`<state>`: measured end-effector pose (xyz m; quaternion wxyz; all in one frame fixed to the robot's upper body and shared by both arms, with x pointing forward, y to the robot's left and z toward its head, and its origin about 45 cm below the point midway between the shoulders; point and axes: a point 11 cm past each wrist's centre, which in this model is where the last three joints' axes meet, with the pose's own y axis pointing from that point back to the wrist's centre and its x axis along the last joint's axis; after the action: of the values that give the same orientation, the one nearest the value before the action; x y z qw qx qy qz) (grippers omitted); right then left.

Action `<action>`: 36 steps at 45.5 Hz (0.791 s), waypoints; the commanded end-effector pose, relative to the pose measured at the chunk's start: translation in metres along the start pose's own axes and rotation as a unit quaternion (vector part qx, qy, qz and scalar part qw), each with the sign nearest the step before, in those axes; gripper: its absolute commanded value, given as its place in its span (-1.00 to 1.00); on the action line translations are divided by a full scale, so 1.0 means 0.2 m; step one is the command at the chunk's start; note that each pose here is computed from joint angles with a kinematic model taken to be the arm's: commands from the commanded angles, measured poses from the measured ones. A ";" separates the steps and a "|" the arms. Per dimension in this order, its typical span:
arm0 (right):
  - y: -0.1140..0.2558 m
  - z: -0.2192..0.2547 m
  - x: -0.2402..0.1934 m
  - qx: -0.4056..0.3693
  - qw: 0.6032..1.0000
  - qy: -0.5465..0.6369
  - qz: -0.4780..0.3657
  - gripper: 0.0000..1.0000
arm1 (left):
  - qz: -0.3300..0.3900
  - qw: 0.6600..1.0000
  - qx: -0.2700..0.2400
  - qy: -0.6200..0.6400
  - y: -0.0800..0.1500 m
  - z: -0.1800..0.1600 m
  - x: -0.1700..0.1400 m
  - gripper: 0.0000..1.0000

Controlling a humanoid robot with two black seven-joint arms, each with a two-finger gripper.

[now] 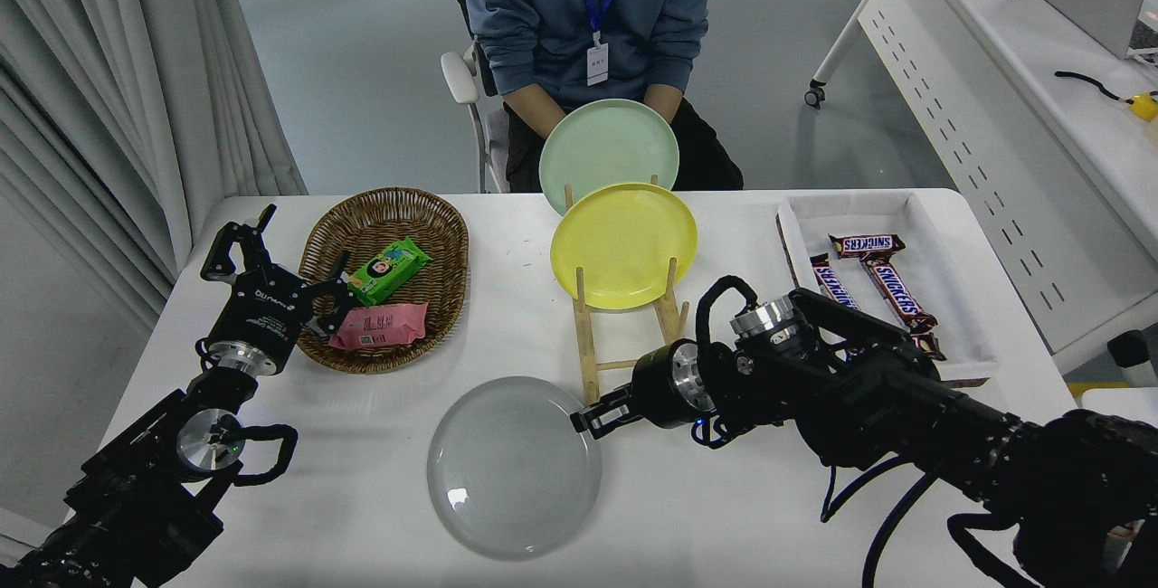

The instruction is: Place the plate on the table

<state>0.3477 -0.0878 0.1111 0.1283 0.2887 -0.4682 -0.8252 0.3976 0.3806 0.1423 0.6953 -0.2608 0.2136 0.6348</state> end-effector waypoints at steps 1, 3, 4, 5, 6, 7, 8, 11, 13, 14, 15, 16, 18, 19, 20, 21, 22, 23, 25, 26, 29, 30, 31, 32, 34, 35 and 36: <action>-0.05 -0.03 0.07 0.006 1.000 -0.011 0.012 -1.00 | 0.000 1.000 0.000 -0.001 0.00 0.00 0.00 1.00; -0.05 -0.04 0.07 0.007 1.000 -0.015 0.011 -1.00 | 0.000 1.000 0.000 0.000 0.00 0.00 0.00 1.00; -0.04 -0.04 0.08 0.008 1.000 -0.016 0.011 -1.00 | 0.000 1.000 0.000 -0.001 0.00 0.00 0.00 1.00; -0.04 -0.05 0.08 0.009 1.000 -0.016 0.012 -1.00 | 0.001 1.000 0.000 0.000 0.00 0.00 0.00 1.00; -0.04 -0.05 0.08 0.009 1.000 -0.018 0.012 -1.00 | 0.000 1.000 0.000 0.000 0.00 0.00 0.00 1.00; -0.04 -0.05 0.08 0.009 1.000 -0.017 0.012 -1.00 | 0.000 1.000 0.000 0.000 0.00 0.00 0.00 1.00; -0.04 -0.05 0.08 0.010 1.000 -0.018 0.012 -1.00 | 0.000 1.000 0.000 -0.001 0.00 0.00 0.00 1.00; -0.05 -0.07 0.09 0.013 1.000 -0.021 0.014 -1.00 | 0.000 1.000 0.000 0.000 0.00 0.00 0.00 1.00; -0.05 -0.08 0.10 0.016 0.999 -0.026 0.015 -1.00 | 0.001 1.000 0.000 0.000 0.00 0.00 0.00 1.00; -0.05 -0.09 0.10 0.018 0.999 -0.027 0.016 -1.00 | 0.000 1.000 0.000 0.000 0.00 0.00 0.00 1.00; -0.05 -0.10 0.10 0.020 0.999 -0.029 0.017 -1.00 | 0.000 1.000 0.000 0.000 0.00 0.00 0.00 1.00; -0.05 -0.10 0.10 0.021 0.999 -0.030 0.017 -1.00 | 0.000 1.000 0.000 0.000 0.00 0.00 0.00 1.00; -0.05 -0.11 0.11 0.023 0.999 -0.033 0.019 -1.00 | 0.000 1.000 0.000 0.000 0.00 0.00 0.00 1.00; -0.05 -0.11 0.11 0.024 0.999 -0.033 0.019 -1.00 | 0.000 1.000 0.000 0.000 0.00 0.00 0.00 1.00; -0.05 -0.12 0.12 0.026 0.999 -0.034 0.020 -1.00 | 0.000 1.000 0.000 0.000 0.00 0.00 0.00 1.00; -0.05 -0.12 0.12 0.027 0.999 -0.033 0.021 -1.00 | 0.000 1.000 0.000 0.000 0.00 0.00 0.00 1.00; -0.05 -0.12 0.12 0.027 0.999 -0.034 0.021 -1.00 | 0.000 1.000 0.000 0.000 0.00 0.00 0.00 1.00; -0.05 -0.13 0.12 0.028 0.999 -0.033 0.021 -1.00 | 0.001 1.000 0.000 0.000 0.00 0.00 0.00 1.00; -0.05 -0.13 0.12 0.030 0.999 -0.033 0.020 -1.00 | 0.000 1.000 0.000 0.000 0.00 0.00 0.00 1.00; -0.05 -0.13 0.12 0.030 0.999 -0.033 0.020 -1.00 | 0.001 1.000 0.000 0.000 0.00 0.00 0.00 1.00; -0.05 -0.13 0.12 0.029 0.999 -0.033 0.020 -1.00 | 0.000 1.000 0.000 0.000 0.00 0.00 0.00 1.00; -0.05 -0.13 0.11 0.029 0.999 -0.033 0.019 -1.00 | 0.000 1.000 0.000 0.000 0.00 0.00 0.00 1.00; -0.05 -0.13 0.11 0.028 0.999 -0.035 0.018 -1.00 | 0.000 1.000 0.000 0.000 0.00 0.00 0.00 1.00; -0.05 -0.12 0.11 0.027 0.999 -0.034 0.018 -1.00 | 0.000 1.000 0.000 0.000 0.00 0.00 0.00 1.00; -0.04 -0.13 0.11 0.027 0.999 -0.035 0.017 -0.72 | 0.000 1.000 0.000 0.000 0.00 0.00 0.00 1.00; -0.04 -0.13 0.11 0.027 0.999 -0.035 0.017 -0.43 | 0.000 1.000 0.000 0.000 0.00 0.00 0.00 1.00; -0.05 -0.12 0.11 0.026 0.999 -0.035 0.017 -0.10 | 0.000 1.000 0.000 0.000 0.00 0.00 0.00 1.00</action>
<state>0.3448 -0.1096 0.0862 0.1209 0.2574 -0.4982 -0.8191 0.3976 0.3806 0.1423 0.6953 -0.2608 0.2135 0.6349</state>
